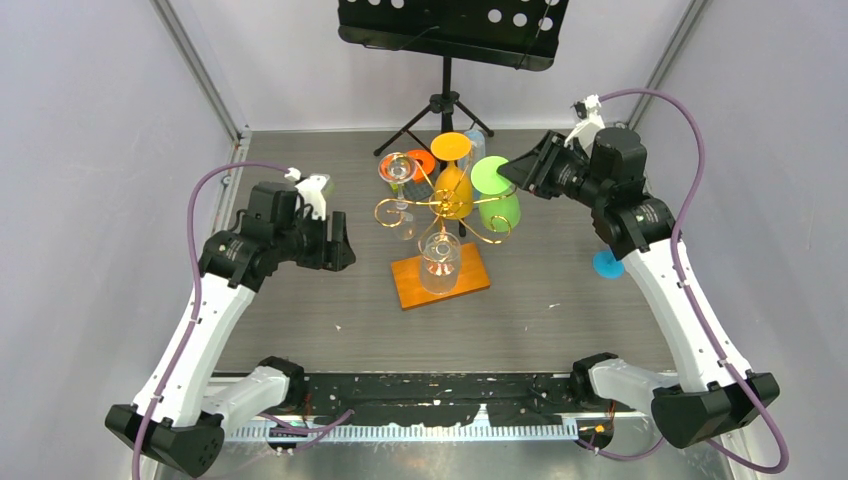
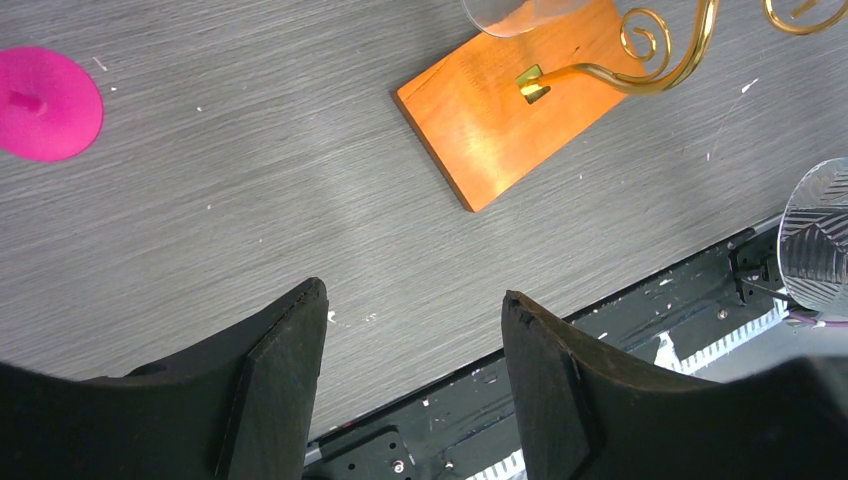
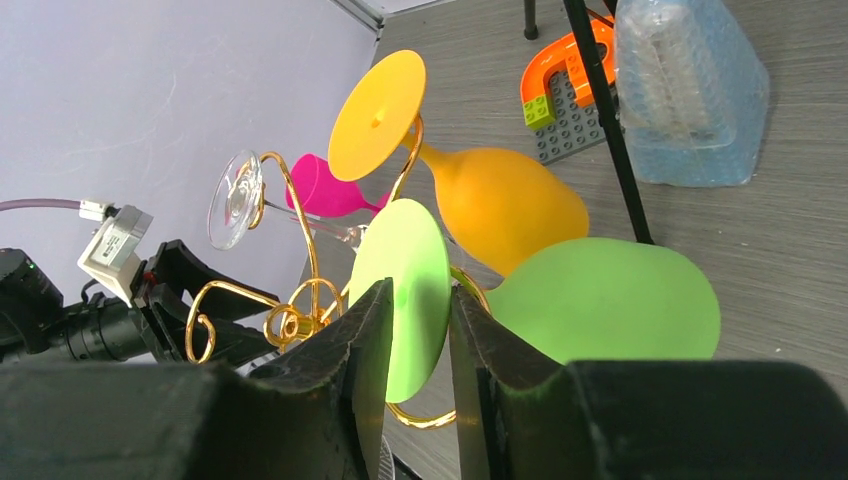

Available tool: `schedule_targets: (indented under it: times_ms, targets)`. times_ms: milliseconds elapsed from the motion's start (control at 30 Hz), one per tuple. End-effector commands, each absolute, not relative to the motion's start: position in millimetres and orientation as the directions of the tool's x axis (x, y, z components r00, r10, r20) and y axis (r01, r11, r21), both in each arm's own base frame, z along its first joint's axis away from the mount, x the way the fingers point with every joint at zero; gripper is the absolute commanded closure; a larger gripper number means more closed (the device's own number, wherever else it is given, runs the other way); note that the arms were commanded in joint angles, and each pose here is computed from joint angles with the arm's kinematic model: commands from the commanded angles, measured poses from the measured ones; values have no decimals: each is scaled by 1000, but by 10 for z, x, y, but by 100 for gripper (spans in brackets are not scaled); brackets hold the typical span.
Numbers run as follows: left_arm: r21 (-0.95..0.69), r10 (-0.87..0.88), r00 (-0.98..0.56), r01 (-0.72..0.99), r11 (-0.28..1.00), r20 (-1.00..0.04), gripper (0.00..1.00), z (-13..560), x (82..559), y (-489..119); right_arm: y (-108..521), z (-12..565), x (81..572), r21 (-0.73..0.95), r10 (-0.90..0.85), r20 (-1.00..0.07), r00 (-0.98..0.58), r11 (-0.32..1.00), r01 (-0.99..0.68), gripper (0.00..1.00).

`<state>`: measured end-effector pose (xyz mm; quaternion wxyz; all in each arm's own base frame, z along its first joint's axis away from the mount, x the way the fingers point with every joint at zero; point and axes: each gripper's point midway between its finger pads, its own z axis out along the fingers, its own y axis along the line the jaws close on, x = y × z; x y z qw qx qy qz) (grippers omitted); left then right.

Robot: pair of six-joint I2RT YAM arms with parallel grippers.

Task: Take the wine glass off the wine glass rack
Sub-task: Pick up the wine glass from the wine rack.

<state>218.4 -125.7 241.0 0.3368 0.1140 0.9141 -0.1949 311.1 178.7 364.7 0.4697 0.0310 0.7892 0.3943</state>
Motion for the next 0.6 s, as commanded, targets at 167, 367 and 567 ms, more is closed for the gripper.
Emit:
schedule_targets:
  times_ms: [167,367,567]
  targets:
    - [-262,77,-702,363,894,-708,36,2546,2212,-1255,1880,3874,3072,701,472,-697,-539,604,-378,76]
    - [-260,78,-699,364,894,-710,36,2552,2201,-1250,1898,3938,3077,724,502,-679,-535,578,-377,94]
    - [-259,80,-700,365,894,-709,36,2552,2198,-1248,1851,4062,3071,747,556,-660,-505,558,-362,94]
